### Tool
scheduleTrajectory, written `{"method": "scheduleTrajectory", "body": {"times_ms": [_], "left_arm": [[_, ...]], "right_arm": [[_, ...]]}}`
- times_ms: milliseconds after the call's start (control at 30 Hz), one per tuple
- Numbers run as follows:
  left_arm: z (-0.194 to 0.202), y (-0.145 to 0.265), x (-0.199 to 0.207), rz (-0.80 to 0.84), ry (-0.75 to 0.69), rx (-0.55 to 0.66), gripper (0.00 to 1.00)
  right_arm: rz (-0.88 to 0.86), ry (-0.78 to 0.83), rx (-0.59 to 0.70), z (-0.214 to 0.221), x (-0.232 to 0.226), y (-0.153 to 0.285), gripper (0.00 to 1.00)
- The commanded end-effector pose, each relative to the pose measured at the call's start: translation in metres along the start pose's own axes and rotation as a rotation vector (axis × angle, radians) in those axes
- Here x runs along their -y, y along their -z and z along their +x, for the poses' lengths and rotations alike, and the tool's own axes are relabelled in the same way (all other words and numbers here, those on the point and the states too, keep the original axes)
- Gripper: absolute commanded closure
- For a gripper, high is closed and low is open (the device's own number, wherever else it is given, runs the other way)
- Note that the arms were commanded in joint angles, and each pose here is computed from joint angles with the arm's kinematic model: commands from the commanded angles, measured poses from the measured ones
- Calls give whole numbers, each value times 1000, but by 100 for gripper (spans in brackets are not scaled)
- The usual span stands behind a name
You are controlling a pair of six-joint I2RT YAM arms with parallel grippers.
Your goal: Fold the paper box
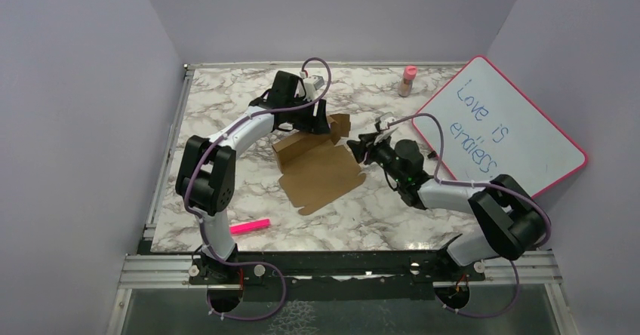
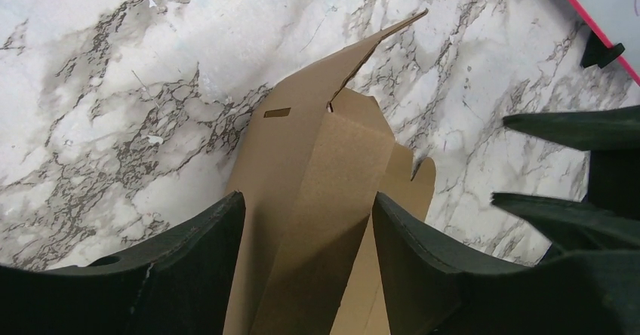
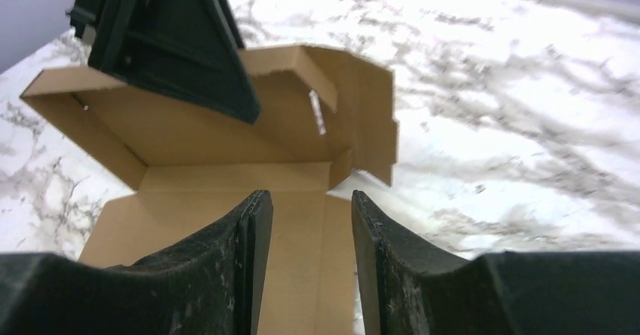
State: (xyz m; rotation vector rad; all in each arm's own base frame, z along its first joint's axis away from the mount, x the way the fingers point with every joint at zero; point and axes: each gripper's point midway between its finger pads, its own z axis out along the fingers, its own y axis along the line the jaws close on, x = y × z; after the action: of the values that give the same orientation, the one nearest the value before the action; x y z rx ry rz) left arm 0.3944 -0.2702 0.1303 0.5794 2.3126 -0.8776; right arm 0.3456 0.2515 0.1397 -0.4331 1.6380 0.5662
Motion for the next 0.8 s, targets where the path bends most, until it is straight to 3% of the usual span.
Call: {"method": "scheduleTrajectory", "body": {"times_ms": [0, 133, 433, 767], "left_arm": [[-4, 1, 6, 48, 0, 15, 37], [-4, 3, 8, 55, 1, 17, 37], [-8, 11, 8, 64, 0, 32, 37], [-14, 20, 8, 75, 1, 53, 36]], "right_arm": [[42, 37, 23, -14, 24, 7, 52], [1, 19, -10, -18, 54, -7, 51], [-370, 166, -50, -10, 32, -46, 44], [-489, 160, -96, 9, 31, -78, 46]]}}
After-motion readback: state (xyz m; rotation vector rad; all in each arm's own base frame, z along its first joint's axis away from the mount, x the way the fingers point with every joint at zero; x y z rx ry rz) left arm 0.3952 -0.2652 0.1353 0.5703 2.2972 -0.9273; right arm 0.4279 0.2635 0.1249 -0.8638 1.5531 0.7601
